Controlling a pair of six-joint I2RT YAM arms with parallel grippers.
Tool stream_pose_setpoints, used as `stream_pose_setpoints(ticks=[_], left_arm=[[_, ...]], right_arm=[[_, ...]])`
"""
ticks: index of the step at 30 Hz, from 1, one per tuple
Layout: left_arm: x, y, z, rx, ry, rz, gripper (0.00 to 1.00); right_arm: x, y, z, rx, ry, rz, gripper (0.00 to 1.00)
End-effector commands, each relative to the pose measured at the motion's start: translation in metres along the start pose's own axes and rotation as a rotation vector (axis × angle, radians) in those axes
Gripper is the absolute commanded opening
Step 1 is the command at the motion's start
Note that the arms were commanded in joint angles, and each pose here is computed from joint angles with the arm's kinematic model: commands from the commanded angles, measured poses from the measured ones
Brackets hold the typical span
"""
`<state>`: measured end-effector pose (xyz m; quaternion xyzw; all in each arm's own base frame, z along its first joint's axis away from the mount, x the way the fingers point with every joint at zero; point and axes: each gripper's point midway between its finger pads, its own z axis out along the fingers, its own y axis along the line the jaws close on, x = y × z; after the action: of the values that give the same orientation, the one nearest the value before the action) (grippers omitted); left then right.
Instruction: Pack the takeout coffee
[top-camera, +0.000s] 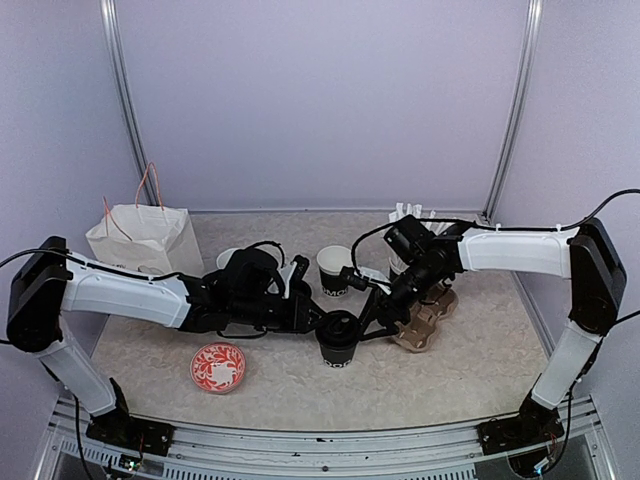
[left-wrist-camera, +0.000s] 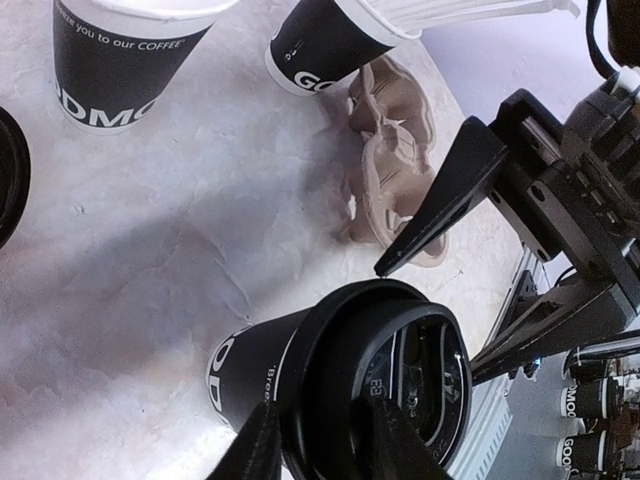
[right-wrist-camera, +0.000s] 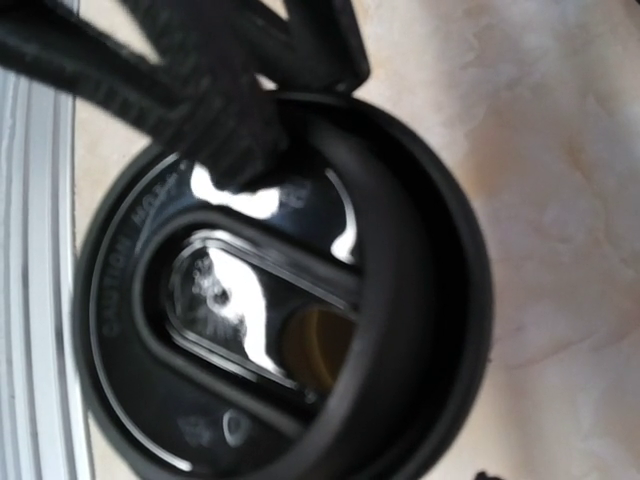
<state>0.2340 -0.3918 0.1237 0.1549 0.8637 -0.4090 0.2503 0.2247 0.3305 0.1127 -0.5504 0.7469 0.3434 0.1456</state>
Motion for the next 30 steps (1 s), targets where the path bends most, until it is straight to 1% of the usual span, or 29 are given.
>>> stream_pose_setpoints(ticks=[1, 5, 8, 10, 12, 16, 17, 18, 20, 22, 25, 27, 30], left_arm=[[0.016, 0.008, 0.002, -0.073, 0.074, 0.033, 0.36], [-0.009, -0.009, -0.006, -0.085, 0.029, 0.124, 0.44], [-0.035, -0.027, -0.016, -0.097, -0.016, 0.197, 0.46], [-0.057, -0.040, -0.026, -0.106, -0.062, 0.242, 0.49], [-0.077, -0.045, -0.038, -0.134, -0.100, 0.282, 0.51], [-0.138, -0.053, -0.073, -0.209, -0.247, 0.346, 0.57], [-0.156, -0.054, -0.083, -0.226, -0.289, 0.356, 0.60], [-0.175, -0.056, -0.093, -0.248, -0.339, 0.367, 0.67], [-0.210, -0.059, -0.112, -0.294, -0.439, 0.388, 0.97], [-0.238, -0.065, -0.131, -0.343, -0.525, 0.400, 0.99], [-0.267, -0.073, -0.149, -0.424, -0.579, 0.441, 0.99], [-0.281, -0.063, -0.146, -0.501, -0.596, 0.436, 0.99], [-0.282, -0.052, -0.134, -0.508, -0.574, 0.494, 0.99]], right_arm=[[-0.004, -0.010, -0.005, 0.069, 0.011, -0.046, 0.67], [-0.019, 0.003, -0.024, 0.075, -0.029, -0.098, 0.76], [-0.030, 0.014, -0.039, 0.075, -0.062, -0.151, 0.81], [-0.037, 0.021, -0.049, 0.072, -0.084, -0.198, 0.83], [-0.043, 0.027, -0.057, 0.083, -0.100, -0.249, 0.85], [-0.052, 0.029, -0.065, 0.144, -0.098, -0.362, 0.86], [-0.054, 0.028, -0.066, 0.155, -0.097, -0.384, 0.86], [-0.056, 0.027, -0.067, 0.166, -0.095, -0.409, 0.86], [-0.060, 0.026, -0.069, 0.182, -0.092, -0.451, 0.86], [-0.065, 0.026, -0.070, 0.196, -0.091, -0.483, 0.86], [-0.070, 0.026, -0.068, 0.211, -0.079, -0.517, 0.86], [-0.070, 0.025, -0.062, 0.217, -0.059, -0.530, 0.86], [-0.066, 0.026, -0.049, 0.207, -0.021, -0.539, 0.86]])
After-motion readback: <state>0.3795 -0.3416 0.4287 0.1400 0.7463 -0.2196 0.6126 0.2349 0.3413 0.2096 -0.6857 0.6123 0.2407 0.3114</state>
